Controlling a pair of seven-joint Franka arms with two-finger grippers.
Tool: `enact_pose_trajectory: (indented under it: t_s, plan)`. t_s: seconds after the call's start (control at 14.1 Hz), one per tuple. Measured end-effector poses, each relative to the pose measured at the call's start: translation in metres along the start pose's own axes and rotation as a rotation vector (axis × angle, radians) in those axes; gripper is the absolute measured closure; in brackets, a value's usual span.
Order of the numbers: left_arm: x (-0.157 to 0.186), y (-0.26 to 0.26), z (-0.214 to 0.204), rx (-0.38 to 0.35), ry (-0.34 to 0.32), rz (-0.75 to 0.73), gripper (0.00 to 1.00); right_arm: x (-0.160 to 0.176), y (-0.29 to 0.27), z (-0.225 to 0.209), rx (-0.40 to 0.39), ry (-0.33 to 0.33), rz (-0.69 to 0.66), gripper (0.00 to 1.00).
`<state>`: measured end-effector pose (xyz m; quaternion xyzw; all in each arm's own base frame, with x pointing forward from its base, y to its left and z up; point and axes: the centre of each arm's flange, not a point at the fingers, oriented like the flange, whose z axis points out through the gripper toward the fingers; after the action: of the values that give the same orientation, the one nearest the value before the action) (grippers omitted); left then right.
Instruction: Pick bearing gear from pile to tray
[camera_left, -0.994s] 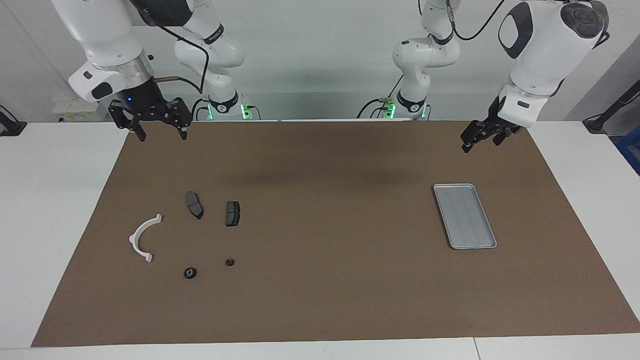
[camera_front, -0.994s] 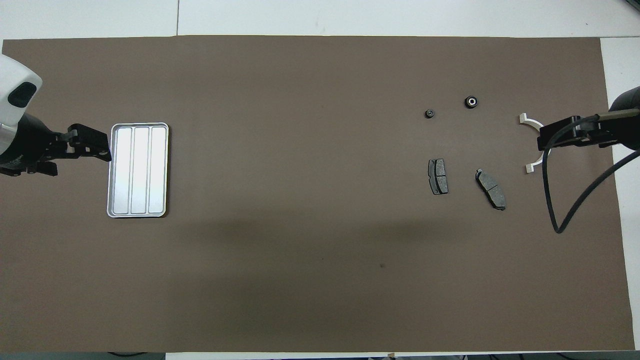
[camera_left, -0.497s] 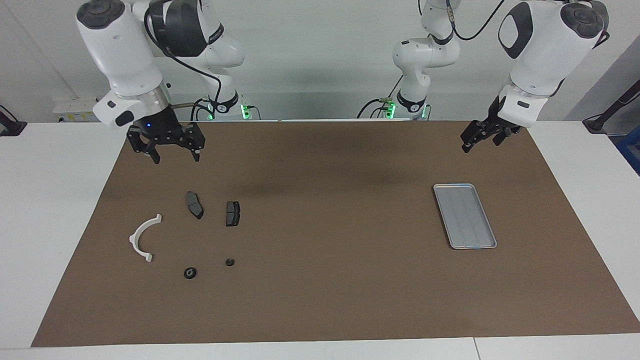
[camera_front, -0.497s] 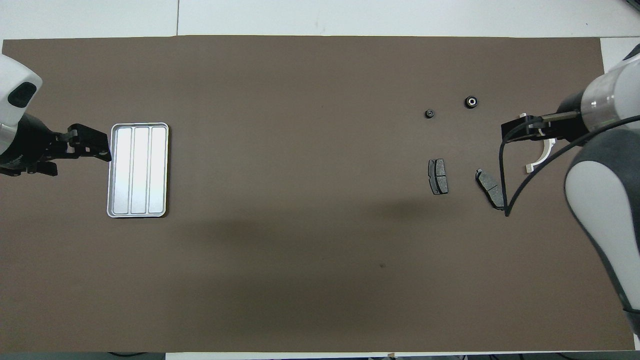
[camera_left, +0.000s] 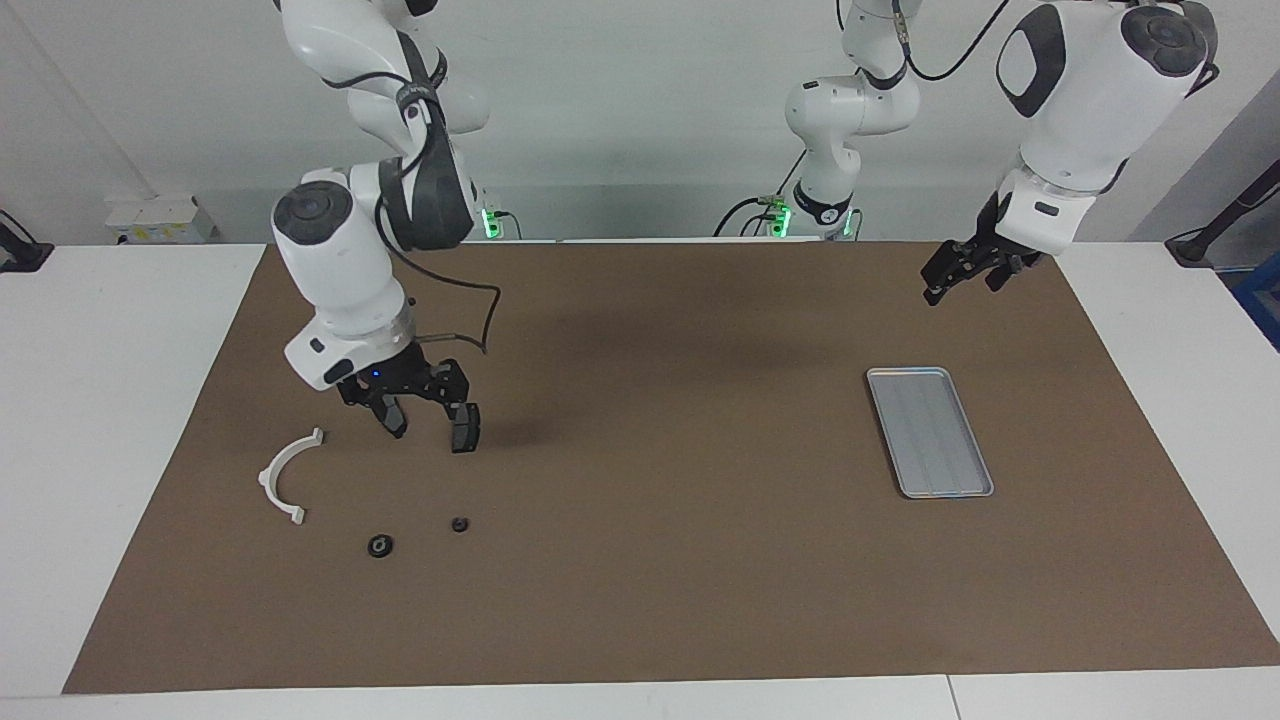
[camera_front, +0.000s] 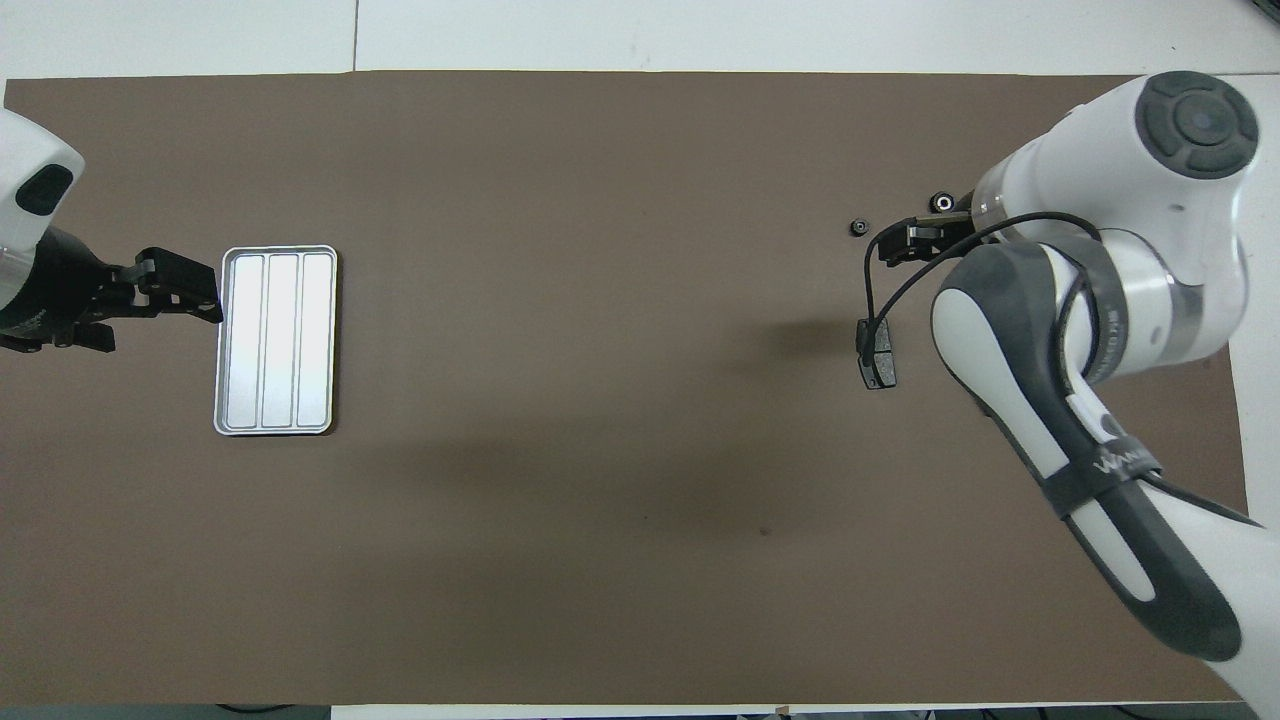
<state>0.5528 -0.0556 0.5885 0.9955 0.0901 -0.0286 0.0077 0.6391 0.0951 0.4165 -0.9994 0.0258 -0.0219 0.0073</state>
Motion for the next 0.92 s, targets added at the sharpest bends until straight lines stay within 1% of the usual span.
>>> enact_pose_trajectory:
  t_s: [0.28, 0.64, 0.92]
  plan:
    - [0.000, 0.000, 0.000, 0.000, 0.000, 0.000, 0.00, 0.025, -0.022, 0.045, -0.002, -0.023, 0.060, 0.00]
    - [0.000, 0.000, 0.000, 0.000, 0.000, 0.000, 0.00, 0.049, -0.025, 0.107, -0.085, -0.048, 0.046, 0.00]
    - [0.000, 0.000, 0.000, 0.000, 0.000, 0.000, 0.00, 0.059, -0.025, 0.128, -0.094, -0.053, 0.042, 0.00]
